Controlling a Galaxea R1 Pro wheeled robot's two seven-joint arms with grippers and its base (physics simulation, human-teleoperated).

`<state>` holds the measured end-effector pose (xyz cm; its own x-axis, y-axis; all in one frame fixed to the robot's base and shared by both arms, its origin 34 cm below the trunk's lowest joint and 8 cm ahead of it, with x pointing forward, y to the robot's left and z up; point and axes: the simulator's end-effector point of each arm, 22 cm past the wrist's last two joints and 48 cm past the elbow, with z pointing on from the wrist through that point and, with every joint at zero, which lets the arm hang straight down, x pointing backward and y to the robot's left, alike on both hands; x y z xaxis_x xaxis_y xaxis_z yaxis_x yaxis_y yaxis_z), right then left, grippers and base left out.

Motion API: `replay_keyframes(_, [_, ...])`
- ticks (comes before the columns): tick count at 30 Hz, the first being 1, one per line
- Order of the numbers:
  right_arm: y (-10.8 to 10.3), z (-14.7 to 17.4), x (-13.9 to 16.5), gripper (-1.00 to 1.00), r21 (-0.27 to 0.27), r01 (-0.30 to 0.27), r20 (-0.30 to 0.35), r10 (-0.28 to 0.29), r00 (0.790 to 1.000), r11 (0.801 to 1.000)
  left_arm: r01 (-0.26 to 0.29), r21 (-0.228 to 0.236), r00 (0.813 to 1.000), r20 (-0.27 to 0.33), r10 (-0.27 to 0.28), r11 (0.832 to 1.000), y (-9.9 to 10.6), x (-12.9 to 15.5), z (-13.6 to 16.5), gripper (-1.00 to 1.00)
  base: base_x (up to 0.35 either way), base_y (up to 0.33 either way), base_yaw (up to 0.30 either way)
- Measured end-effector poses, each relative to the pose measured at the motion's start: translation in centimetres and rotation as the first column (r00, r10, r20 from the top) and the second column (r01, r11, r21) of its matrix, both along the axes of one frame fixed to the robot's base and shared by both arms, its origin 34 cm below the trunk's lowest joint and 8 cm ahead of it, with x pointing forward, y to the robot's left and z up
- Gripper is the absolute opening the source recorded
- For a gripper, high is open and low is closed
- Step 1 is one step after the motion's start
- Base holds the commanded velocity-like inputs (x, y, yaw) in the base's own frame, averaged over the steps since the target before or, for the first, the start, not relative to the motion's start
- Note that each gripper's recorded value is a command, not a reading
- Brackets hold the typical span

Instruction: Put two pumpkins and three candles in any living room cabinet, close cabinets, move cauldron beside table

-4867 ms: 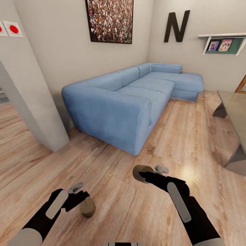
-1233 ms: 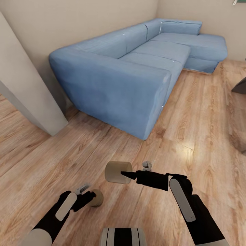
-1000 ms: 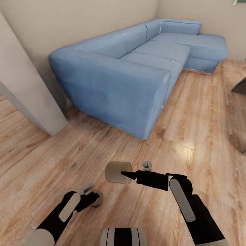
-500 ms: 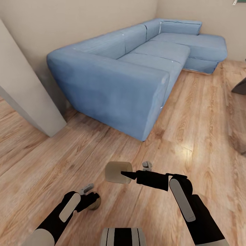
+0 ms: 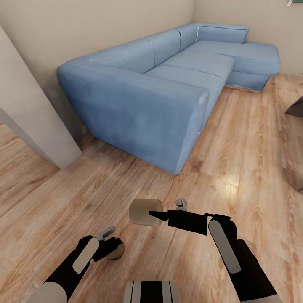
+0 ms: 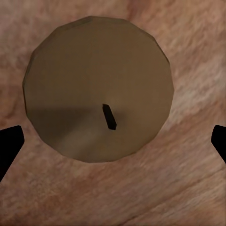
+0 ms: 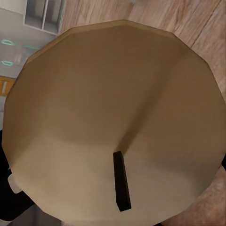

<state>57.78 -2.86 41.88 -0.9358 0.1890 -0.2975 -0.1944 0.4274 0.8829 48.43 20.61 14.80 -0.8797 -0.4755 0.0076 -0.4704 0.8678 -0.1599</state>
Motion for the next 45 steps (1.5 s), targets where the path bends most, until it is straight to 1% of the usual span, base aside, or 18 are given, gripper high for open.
replay_keyframes(5, [0.10,-0.31,-0.09,-1.00,-0.001,-0.004,-0.004,0.004,1.000,1.000,-0.002,-0.001,1.000,-0.006,0.002,1.000,-0.06,-0.21,-0.32,1.00,0.000,0.000,0.000])
replay_keyframes(7, [0.25,-0.27,-0.14,-1.00,0.012,-0.006,-0.007,0.006,1.000,1.000,-0.002,-0.001,1.000,-0.014,0.002,1.000,-0.08,-0.49,-0.66,1.00,0.000,0.000,0.000])
replay_keyframes(12, [0.43,-0.15,-0.18,-1.00,0.017,-0.008,-0.006,0.008,1.000,1.000,-0.002,0.000,1.000,-0.014,0.002,1.000,-0.01,-0.48,-0.66,1.00,0.000,0.000,0.000])
replay_keyframes(36, [0.19,-0.48,-0.16,-1.00,0.014,-0.003,-0.013,0.003,1.000,1.000,-0.004,0.003,1.000,-0.015,0.004,1.000,0.11,-0.50,-0.67,1.00,-0.010,-0.022,0.000])
replay_keyframes(45, [0.17,-0.17,-0.09,-1.00,0.015,-0.003,-0.007,0.003,1.000,1.000,-0.004,0.003,1.000,-0.011,0.004,1.000,0.11,-0.36,-0.51,1.00,0.000,-0.005,0.082])
